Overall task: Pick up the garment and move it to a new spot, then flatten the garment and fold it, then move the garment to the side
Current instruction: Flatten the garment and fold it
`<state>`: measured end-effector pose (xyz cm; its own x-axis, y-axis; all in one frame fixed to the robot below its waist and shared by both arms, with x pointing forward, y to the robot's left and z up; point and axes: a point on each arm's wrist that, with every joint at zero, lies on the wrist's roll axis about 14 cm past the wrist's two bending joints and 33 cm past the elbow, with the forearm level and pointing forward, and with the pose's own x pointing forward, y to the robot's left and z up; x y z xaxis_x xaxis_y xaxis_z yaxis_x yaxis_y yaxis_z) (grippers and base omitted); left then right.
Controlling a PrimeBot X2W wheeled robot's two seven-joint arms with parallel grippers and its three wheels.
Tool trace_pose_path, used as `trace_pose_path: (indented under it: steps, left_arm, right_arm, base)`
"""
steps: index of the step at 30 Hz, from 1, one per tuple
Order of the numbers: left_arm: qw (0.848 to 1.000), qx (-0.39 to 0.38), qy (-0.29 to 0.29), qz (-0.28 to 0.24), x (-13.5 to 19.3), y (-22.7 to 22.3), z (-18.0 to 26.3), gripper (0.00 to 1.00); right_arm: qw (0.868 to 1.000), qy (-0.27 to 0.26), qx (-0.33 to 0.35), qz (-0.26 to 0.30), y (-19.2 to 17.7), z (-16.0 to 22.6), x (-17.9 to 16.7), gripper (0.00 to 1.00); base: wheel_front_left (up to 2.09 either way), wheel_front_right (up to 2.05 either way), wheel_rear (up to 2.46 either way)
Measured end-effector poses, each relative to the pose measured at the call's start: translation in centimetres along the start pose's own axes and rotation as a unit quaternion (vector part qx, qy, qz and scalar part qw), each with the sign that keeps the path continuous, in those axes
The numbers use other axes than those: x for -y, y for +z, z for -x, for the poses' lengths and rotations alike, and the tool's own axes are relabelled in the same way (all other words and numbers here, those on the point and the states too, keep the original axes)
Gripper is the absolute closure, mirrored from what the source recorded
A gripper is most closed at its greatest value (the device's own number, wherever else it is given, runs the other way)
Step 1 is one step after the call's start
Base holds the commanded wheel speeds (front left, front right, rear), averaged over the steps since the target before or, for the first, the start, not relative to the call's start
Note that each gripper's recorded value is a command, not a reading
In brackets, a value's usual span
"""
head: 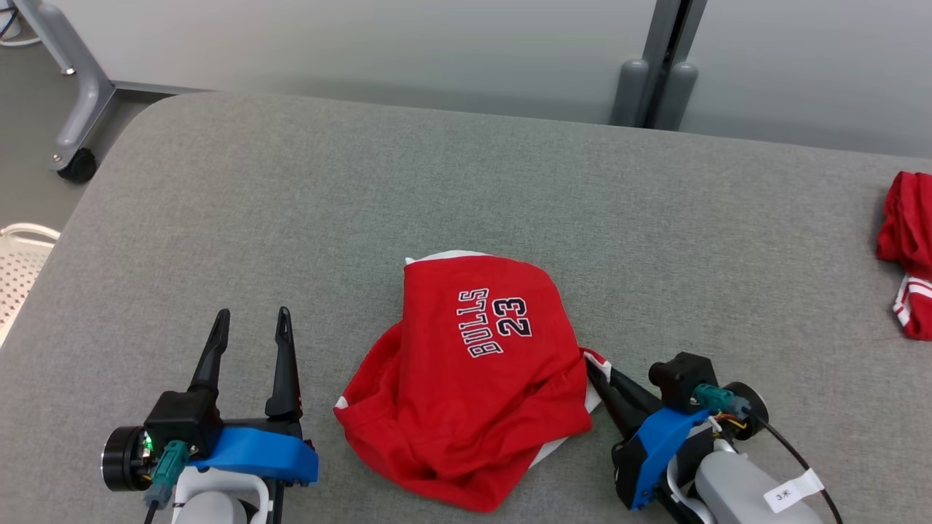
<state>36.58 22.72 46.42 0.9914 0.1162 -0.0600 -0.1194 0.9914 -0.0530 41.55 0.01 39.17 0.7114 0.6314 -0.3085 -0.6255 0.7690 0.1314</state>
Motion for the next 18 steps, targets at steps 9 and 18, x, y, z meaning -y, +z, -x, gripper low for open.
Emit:
trace_pose_path:
  steps: [9, 18]
  left_arm:
    - [1.000, 0.000, -0.013, 0.006, 1.1, -0.1, 0.1, 0.00]
    - [0.999, 0.004, -0.040, 0.012, 3.0, 0.1, -0.4, 0.00]
  right_arm:
    - [0.991, -0.108, 0.052, -0.054, 2.0, 3.9, 6.4, 1.00]
    - [0.958, -0.248, 0.073, -0.125, -0.7, 11.7, 12.7, 1.00]
  base:
    - [0.00, 0.00, 0.00]
    - [0.00, 0.00, 0.00]
